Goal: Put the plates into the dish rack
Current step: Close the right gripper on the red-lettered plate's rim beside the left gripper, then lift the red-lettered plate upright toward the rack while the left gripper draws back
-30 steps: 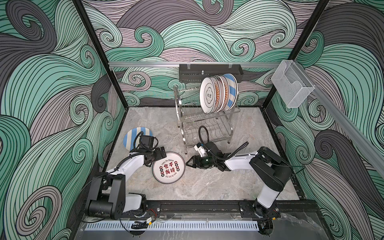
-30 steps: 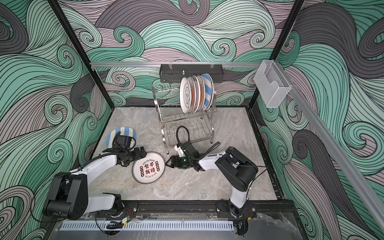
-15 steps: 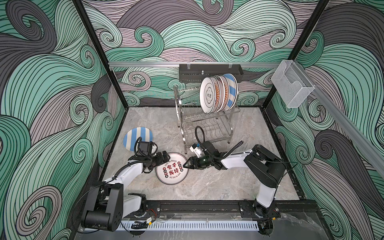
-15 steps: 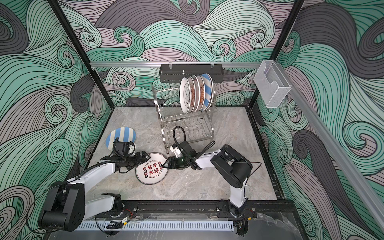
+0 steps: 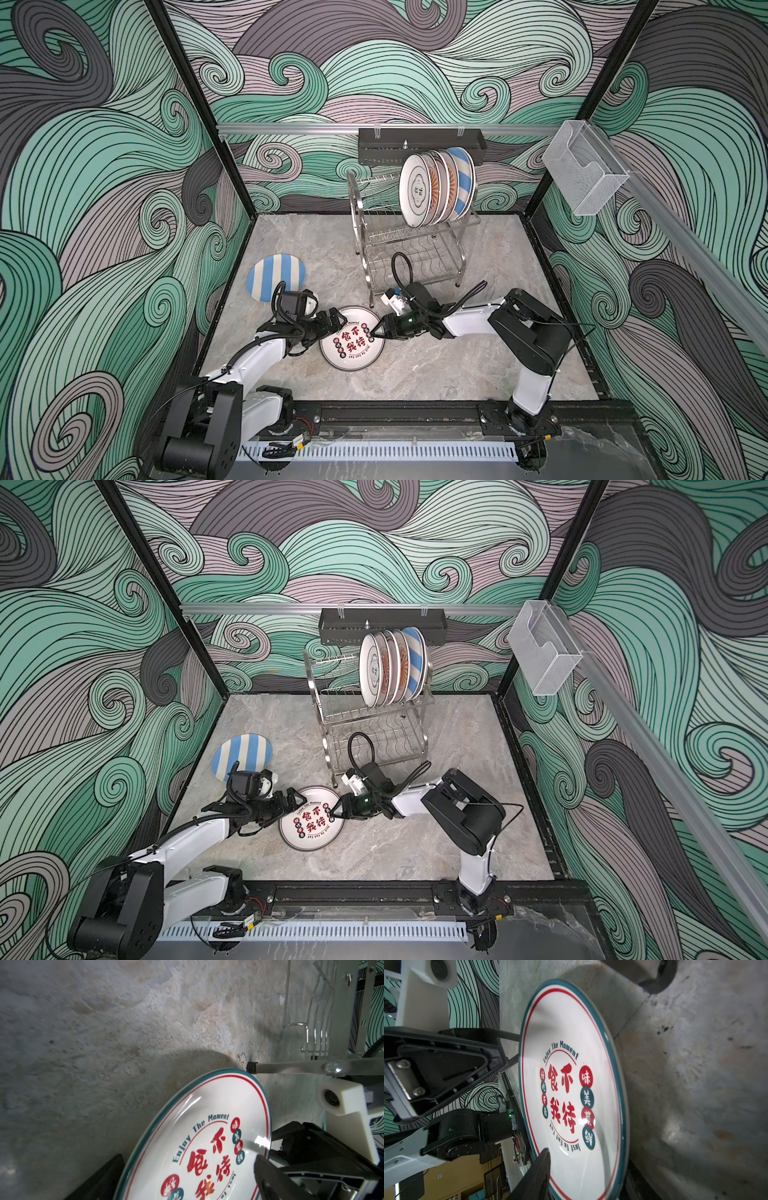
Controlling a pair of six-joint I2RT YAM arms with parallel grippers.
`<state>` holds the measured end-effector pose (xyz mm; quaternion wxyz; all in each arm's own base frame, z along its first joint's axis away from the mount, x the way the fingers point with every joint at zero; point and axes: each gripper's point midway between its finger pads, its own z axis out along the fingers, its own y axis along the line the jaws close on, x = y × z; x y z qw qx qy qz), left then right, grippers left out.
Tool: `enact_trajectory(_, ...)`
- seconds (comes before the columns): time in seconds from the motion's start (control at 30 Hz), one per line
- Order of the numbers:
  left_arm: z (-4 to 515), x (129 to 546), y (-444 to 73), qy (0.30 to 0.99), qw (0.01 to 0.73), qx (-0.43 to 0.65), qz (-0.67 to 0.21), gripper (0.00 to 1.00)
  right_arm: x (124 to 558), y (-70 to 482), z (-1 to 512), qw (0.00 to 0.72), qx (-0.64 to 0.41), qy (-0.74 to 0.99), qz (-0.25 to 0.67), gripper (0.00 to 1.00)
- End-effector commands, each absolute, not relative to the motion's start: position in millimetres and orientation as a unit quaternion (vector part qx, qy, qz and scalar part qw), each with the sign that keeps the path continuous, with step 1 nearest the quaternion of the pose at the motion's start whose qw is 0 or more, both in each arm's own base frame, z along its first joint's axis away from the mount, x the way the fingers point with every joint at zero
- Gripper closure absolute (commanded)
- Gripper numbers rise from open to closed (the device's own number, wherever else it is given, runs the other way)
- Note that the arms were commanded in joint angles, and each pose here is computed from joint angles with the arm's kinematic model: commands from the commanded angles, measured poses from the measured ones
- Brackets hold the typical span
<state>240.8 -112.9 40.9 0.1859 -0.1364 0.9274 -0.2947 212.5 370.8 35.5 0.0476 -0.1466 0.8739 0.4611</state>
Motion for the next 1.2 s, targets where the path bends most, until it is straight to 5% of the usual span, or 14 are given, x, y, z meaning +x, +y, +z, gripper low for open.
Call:
enact_trajectory(0.0,51.5,241.3,-125.4,0.922,0.19,-0.12,-0.317,0.02,214.4,370.9,36.9,0.052,-0.148,0.873,0.461,0.57)
enact_trajectory(0.43,54.9,237.0,-138.1,0.931,0.198,-0.076,-0.297,0.02,214.9,364.3,41.8,0.056,-0.137,0.877,0.457,0.78)
enact_trajectory(1.17,112.4,273.5,-115.5,0.933,0.272,-0.076,-0.225,0.01,223.9,331.4,93.9,0.122,-0.11,0.886,0.434,0.99)
